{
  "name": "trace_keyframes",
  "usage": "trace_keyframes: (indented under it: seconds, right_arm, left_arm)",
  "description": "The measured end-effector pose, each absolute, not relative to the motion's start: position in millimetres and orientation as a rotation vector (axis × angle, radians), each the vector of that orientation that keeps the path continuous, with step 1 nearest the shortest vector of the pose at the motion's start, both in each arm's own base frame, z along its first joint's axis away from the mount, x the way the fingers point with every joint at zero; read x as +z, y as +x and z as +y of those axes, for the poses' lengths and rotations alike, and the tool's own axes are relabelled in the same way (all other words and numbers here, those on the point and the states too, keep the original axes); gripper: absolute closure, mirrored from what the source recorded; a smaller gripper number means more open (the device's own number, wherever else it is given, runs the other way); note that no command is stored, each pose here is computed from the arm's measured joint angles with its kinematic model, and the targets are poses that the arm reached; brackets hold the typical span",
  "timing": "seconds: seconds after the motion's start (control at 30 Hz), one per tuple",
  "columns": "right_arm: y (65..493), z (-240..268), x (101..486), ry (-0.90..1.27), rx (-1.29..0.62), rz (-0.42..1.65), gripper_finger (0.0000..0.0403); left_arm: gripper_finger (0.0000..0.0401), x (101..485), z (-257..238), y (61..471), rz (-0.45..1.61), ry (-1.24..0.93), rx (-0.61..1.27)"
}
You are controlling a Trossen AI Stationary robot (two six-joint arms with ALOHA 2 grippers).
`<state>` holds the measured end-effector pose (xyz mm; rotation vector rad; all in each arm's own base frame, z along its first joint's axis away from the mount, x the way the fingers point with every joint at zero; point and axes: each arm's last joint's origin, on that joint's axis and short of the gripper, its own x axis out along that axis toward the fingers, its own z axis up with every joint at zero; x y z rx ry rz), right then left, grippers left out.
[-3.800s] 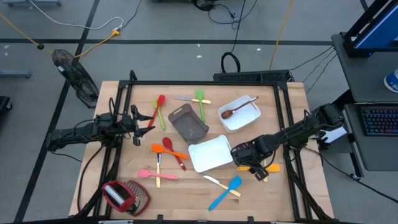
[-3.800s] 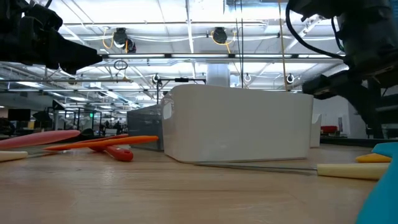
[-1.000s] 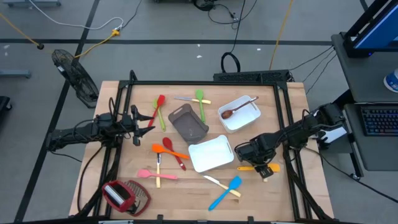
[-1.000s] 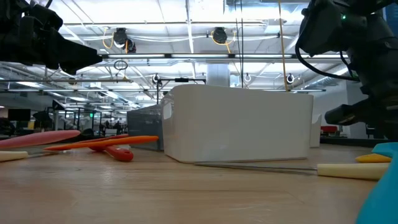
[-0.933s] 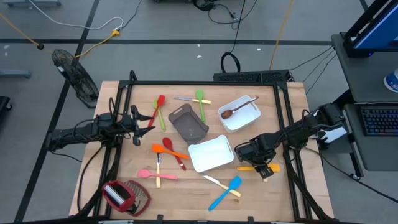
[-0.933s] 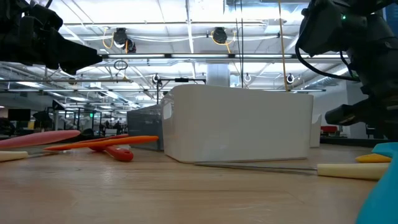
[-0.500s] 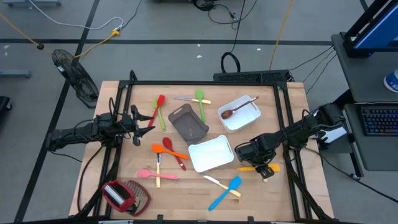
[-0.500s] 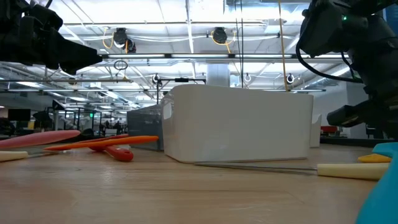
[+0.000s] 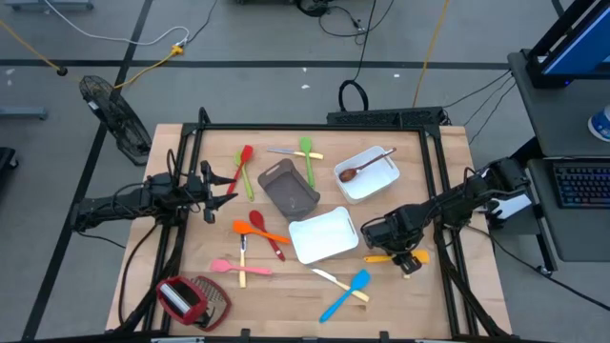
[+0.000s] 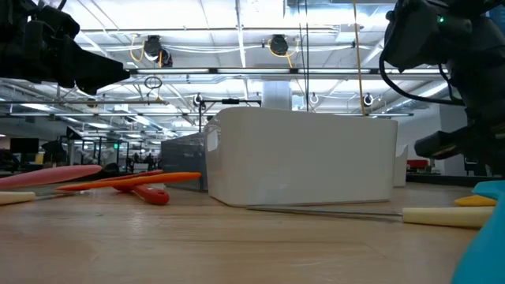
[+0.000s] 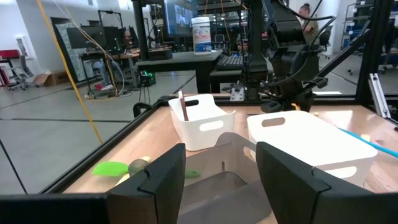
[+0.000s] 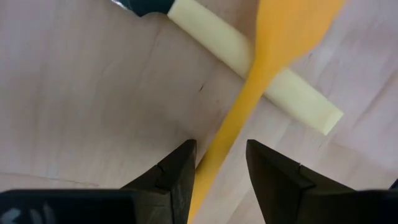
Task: Pick & Place Kitchen Items
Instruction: Put the yellow spatula into the bottom white bin
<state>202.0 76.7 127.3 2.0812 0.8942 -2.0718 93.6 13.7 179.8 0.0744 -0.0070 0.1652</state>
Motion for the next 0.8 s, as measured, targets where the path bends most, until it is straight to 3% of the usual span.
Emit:
trace_keyframes:
  seconds: [0.8]
  right_arm:
    - [199.7,75.1,127.0,1.972,-1.962,0.990,0.0261]
  left_arm:
    - [0.0199,179.7,13.6,93.6,-0.006,0.074,0.165]
